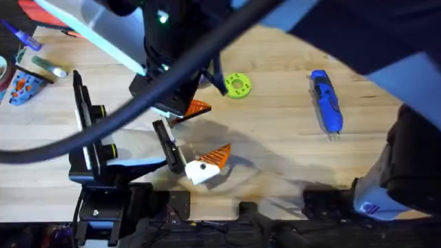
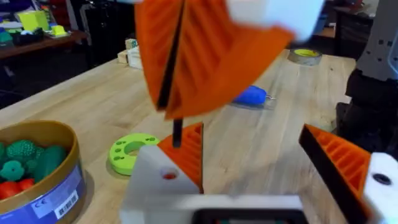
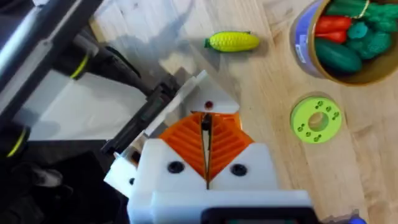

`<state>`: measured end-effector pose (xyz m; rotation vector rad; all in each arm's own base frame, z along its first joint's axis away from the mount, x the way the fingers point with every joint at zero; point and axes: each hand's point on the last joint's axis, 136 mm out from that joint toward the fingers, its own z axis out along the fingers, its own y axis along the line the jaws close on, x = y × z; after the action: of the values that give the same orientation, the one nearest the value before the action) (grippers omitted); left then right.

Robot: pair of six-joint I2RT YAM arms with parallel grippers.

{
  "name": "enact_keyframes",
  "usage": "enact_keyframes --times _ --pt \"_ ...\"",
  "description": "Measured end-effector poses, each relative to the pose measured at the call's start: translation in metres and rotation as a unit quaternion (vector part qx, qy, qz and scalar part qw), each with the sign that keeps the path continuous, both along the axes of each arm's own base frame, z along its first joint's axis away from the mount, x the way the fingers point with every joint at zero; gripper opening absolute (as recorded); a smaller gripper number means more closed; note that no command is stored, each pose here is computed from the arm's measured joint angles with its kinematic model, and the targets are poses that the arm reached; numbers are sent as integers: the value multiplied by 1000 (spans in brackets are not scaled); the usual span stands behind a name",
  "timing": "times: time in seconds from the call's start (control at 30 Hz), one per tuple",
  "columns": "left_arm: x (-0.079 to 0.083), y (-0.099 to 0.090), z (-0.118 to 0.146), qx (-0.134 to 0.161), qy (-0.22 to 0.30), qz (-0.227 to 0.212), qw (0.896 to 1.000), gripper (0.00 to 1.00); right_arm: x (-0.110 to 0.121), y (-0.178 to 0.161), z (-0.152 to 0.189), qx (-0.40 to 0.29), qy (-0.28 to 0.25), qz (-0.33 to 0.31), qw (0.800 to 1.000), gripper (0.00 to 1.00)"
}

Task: Pick up the gripper from the table and insert it into the empty holder that is missing its gripper. Then pick up a screw, insert it into the mounting hole, and use the screwdriver to tighten it. Finally, clean up the table by picking up the vegetable and placing it into the bucket.

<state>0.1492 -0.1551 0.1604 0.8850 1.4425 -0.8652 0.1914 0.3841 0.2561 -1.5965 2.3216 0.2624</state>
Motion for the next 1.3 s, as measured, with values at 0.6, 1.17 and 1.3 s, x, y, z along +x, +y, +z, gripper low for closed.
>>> enact_keyframes --times 0.6,1.17,1.3 --pt "0 0 0 0 0 0 1000 985 0 1 -9 -21 -12 57 998 6" --pt "0 0 0 0 0 0 1000 986 -2 6 -8 -15 -20 105 994 6" --pt "0 0 0 0 0 0 1000 986 -2 6 -8 -15 -20 107 994 6"
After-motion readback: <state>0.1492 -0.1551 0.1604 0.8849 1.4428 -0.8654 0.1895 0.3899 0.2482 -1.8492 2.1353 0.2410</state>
